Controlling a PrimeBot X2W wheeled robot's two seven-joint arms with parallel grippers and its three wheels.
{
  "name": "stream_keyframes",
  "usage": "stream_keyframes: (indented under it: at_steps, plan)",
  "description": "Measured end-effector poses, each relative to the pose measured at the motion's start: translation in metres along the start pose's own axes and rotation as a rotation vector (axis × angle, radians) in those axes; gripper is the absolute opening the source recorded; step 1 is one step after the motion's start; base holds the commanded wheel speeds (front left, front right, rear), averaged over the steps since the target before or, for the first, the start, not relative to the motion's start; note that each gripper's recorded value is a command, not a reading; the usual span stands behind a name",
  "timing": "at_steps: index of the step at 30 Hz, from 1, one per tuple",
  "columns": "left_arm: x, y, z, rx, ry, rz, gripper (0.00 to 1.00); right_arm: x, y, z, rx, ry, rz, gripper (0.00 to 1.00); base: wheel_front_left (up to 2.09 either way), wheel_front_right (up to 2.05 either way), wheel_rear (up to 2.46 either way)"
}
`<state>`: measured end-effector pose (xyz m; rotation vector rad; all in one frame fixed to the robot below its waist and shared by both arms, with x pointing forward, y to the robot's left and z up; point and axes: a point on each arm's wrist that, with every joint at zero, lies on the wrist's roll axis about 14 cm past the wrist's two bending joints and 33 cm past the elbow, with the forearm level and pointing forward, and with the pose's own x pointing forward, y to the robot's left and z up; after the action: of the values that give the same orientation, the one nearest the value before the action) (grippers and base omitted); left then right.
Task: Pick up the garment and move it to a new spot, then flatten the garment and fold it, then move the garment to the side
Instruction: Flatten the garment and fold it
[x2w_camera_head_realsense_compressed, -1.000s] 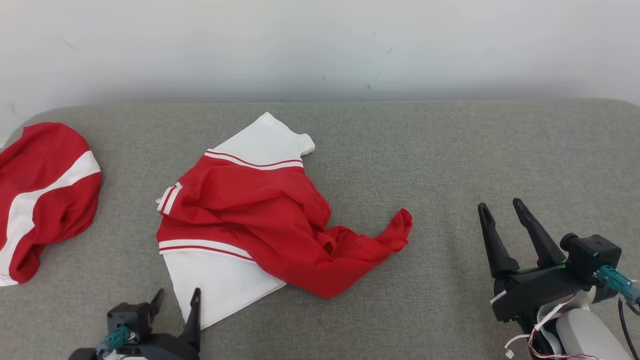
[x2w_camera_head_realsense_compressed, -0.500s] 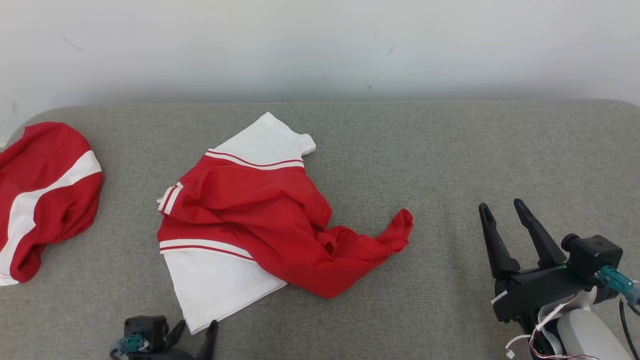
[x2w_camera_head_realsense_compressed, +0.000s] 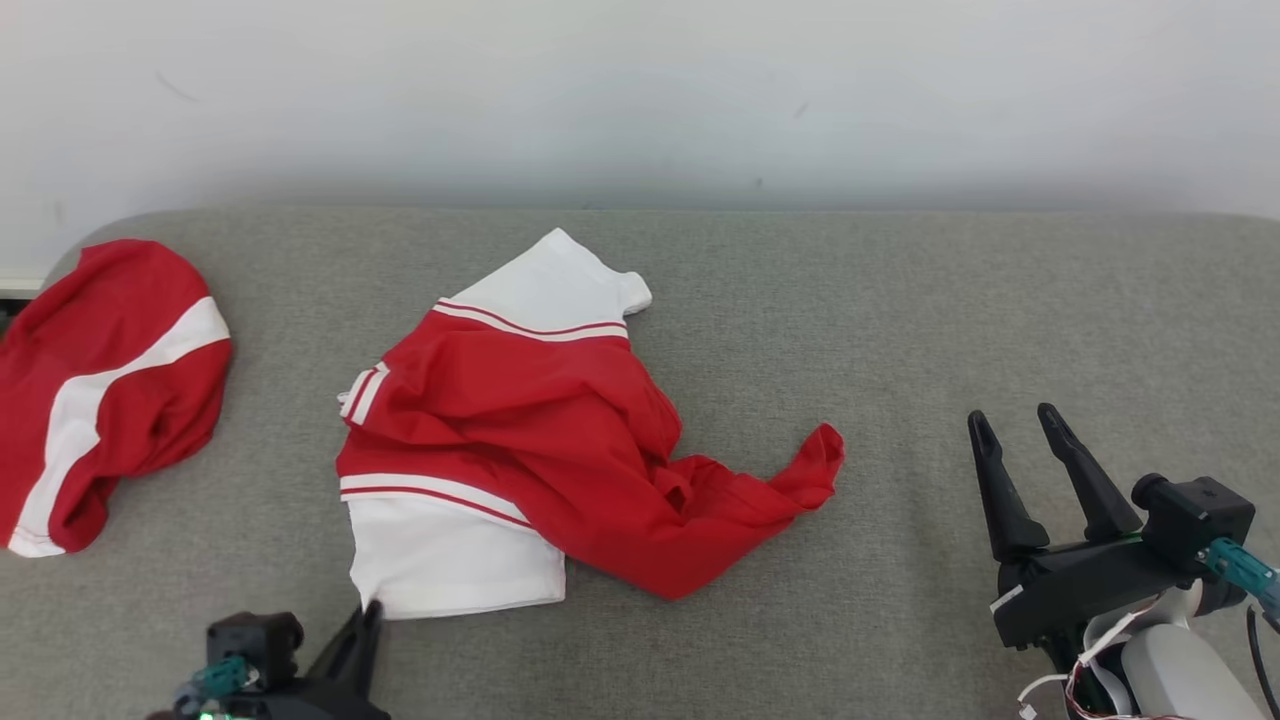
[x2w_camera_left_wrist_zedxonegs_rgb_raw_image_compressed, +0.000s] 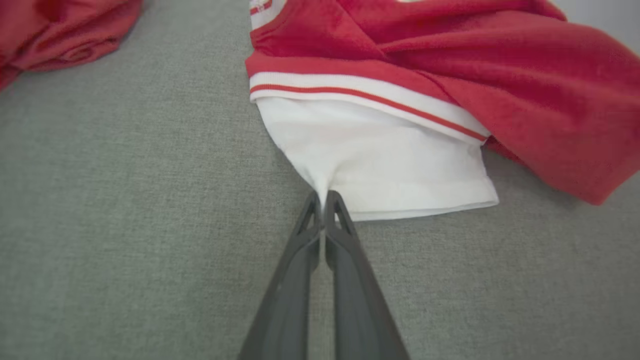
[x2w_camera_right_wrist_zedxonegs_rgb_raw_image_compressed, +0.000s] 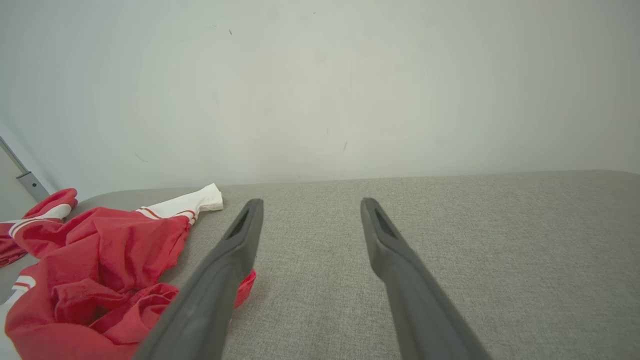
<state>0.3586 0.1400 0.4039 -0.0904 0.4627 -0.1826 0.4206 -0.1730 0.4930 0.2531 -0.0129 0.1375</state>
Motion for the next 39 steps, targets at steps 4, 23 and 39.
stream_keyframes:
  at_steps: [4,23,39]
  plan:
    - [-0.009,0.007,0.023,0.024,-0.060,0.016,0.00,0.001,0.004,-0.002,0.002,0.004,0.011,1.00,0.00,0.00,0.00]
    - [-0.081,0.031,0.029,-0.038,-0.033,0.147,0.00,0.021,0.050,-0.012,0.015,0.028,0.135,1.00,0.00,0.00,0.00]
    - [-0.065,0.051,0.042,-0.074,-0.236,0.201,1.00,0.019,0.044,-0.007,-0.005,0.027,0.132,1.00,0.00,0.00,0.00]
